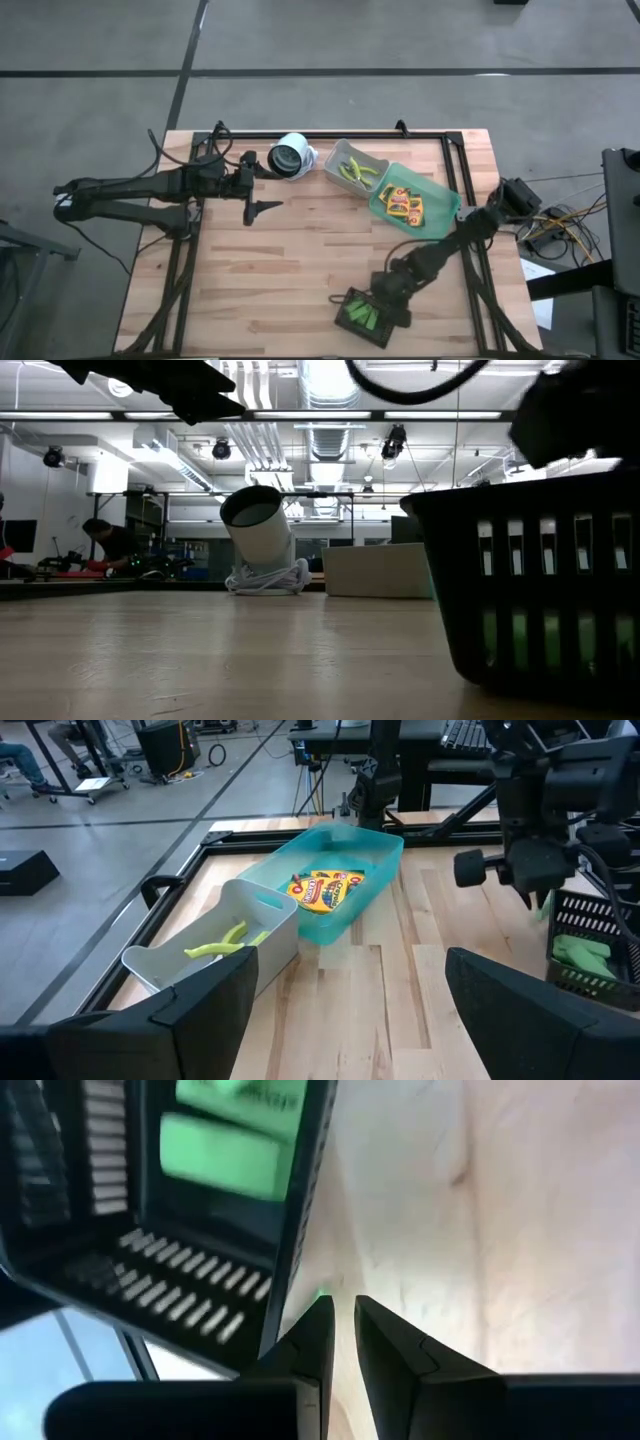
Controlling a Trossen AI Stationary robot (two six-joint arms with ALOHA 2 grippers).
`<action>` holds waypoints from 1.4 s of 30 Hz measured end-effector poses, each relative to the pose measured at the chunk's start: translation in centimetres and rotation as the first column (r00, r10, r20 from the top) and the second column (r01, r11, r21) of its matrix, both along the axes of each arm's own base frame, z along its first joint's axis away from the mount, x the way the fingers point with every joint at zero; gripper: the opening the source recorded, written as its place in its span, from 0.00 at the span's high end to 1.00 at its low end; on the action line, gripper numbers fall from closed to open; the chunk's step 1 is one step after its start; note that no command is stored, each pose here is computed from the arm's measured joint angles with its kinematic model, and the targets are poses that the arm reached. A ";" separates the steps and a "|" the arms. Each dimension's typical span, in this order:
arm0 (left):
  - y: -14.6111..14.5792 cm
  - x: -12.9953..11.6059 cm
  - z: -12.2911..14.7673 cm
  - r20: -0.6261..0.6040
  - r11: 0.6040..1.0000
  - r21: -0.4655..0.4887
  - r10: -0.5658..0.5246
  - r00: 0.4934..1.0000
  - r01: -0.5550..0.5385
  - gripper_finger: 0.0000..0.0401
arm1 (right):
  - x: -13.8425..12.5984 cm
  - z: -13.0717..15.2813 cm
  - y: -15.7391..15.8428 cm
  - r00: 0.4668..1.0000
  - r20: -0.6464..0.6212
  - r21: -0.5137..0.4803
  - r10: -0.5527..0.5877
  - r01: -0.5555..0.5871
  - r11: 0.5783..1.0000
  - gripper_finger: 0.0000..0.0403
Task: Pick & Place School Supplies
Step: Put the green eraser into the black bin
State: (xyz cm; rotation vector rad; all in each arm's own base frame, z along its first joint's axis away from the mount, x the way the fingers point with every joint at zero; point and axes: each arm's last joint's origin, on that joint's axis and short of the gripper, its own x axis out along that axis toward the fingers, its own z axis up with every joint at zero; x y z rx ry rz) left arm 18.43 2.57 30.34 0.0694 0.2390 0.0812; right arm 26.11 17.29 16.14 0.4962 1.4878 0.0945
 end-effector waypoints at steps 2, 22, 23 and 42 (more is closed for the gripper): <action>0.0 0.0 0.0 -0.001 1.000 0.000 0.000 1.000 0.000 0.18 | 0.4 0.3 -0.4 1.000 -0.003 0.002 -0.016 0.016 1.000 0.89; 0.0 0.0 0.0 0.000 1.000 0.000 0.000 1.000 0.000 0.18 | -2.3 1.3 2.2 0.903 -0.149 -0.128 -0.402 0.386 0.914 0.89; 0.0 0.0 0.0 0.000 1.000 0.000 0.000 1.000 0.000 0.18 | -2.4 1.4 2.5 0.893 -0.146 -0.131 -0.426 0.409 0.903 0.89; 0.0 0.0 0.0 -0.001 1.000 0.000 0.000 1.000 0.000 0.18 | -5.3 3.0 5.9 0.910 0.053 -0.216 -0.411 0.412 0.885 0.89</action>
